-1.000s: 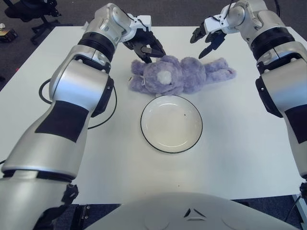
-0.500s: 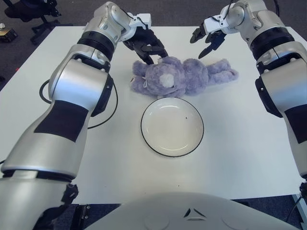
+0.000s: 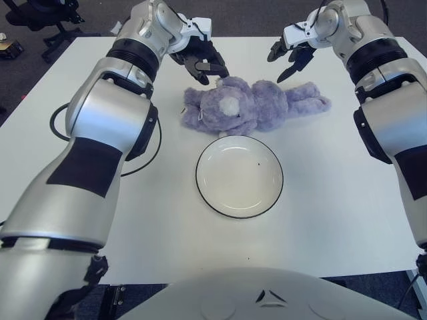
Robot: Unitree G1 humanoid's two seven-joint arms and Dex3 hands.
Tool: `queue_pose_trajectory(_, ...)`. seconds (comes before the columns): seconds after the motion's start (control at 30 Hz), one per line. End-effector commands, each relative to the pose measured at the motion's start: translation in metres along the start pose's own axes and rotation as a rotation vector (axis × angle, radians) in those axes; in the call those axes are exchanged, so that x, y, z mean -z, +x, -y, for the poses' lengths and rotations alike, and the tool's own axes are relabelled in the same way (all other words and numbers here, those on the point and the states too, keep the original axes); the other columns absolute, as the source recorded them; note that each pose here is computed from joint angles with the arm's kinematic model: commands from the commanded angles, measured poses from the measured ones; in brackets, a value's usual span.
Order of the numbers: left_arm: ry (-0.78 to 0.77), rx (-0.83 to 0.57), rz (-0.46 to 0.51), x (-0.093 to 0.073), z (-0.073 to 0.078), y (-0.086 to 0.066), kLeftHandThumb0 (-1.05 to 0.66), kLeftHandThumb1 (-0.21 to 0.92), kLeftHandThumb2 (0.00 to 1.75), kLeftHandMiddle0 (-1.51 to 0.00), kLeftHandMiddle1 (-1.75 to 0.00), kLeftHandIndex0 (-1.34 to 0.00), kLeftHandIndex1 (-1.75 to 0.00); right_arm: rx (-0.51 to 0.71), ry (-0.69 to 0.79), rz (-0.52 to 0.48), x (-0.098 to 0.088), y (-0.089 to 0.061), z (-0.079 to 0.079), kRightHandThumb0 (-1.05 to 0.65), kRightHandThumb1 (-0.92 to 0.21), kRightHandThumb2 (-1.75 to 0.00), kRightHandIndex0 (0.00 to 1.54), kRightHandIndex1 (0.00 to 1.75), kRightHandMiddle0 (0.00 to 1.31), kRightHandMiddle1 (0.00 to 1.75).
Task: Put the doll into the plate.
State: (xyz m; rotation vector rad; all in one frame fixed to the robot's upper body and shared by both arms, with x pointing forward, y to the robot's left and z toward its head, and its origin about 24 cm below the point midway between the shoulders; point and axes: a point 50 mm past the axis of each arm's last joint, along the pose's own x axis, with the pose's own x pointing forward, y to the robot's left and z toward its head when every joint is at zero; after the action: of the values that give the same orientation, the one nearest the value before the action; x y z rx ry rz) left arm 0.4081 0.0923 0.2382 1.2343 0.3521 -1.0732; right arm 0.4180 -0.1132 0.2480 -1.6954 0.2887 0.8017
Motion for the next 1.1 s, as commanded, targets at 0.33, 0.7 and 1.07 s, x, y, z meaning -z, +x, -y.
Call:
queue_pose_trajectory(0.33,0.038,-0.041,-0.054,-0.005,-0.008,-0.007,-0.73,0.92,0.57,-0.37,0.0,-0.4,-0.01,-0.075,0.055,0.013,-0.006,0.017,-0.019,-0.88,-0.92,-0.16,0.16,0.0,0.08,0.0)
queue_pose_trajectory(0.7,0.044,-0.056,-0.085,-0.005,-0.009,-0.007,-0.75,0.92,0.54,-0.38,0.0,-0.42,-0.01,-0.156,0.011,0.095,-0.013,0.028,-0.038,-0.88,-0.92,-0.15,0.15,0.0,0.08,0.0)
queue_pose_trajectory(1.07,0.041,-0.057,-0.087,-0.005,-0.009,-0.006,-0.74,0.92,0.52,-0.39,-0.01,-0.44,-0.02,-0.184,0.051,0.151,-0.015,0.031,-0.046,-0.87,-0.92,-0.14,0.13,0.0,0.09,0.0)
